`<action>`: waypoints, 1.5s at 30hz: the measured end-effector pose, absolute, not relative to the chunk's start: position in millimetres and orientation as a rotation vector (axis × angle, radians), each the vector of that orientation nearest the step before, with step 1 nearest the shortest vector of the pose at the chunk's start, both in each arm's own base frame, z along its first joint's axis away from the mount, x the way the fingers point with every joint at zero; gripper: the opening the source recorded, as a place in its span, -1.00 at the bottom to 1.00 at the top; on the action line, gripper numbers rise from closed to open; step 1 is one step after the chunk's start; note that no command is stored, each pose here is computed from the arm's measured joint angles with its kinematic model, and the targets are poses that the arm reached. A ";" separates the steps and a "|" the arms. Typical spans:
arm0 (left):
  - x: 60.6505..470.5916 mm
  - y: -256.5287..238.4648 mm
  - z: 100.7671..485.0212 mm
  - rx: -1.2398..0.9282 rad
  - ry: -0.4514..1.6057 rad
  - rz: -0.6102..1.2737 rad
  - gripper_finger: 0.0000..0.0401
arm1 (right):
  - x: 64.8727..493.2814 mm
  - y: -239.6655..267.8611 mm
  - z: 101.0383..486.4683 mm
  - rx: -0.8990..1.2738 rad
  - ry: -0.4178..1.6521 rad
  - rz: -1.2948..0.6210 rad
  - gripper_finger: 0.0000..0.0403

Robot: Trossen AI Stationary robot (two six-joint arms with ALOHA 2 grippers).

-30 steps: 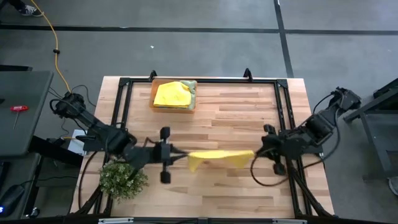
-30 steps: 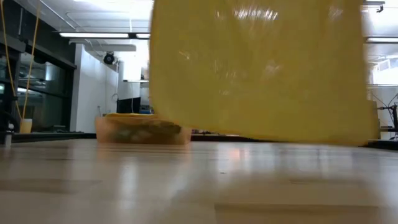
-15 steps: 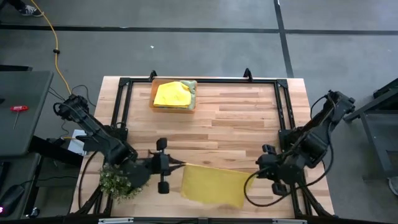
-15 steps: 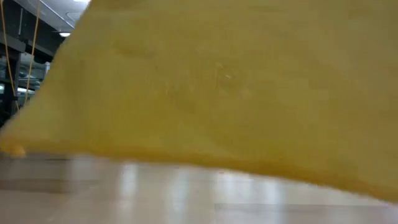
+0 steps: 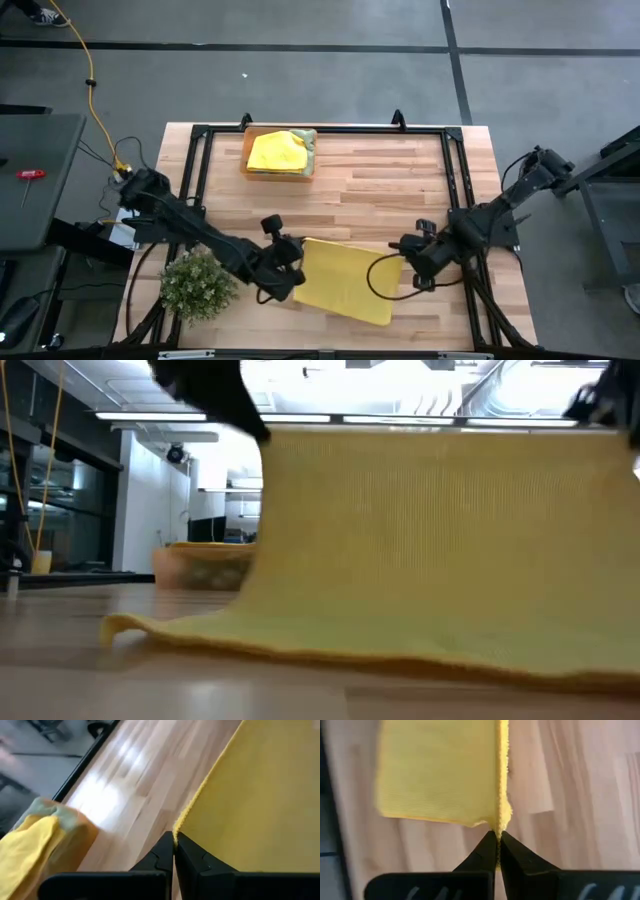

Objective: Fold microfiber towels
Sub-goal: Fold the yellow microfiber cloth

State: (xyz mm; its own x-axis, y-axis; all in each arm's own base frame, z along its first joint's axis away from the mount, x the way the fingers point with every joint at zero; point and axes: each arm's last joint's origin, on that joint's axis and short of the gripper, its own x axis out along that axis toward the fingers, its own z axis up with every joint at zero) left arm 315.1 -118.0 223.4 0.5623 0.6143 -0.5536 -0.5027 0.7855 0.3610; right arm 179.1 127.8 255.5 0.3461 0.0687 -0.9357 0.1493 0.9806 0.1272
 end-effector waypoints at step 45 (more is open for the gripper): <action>369.4 -5.5 143.2 0.274 0.945 0.900 -1.00 | 177.3 44.4 165.4 0.011 1.199 -0.512 -0.18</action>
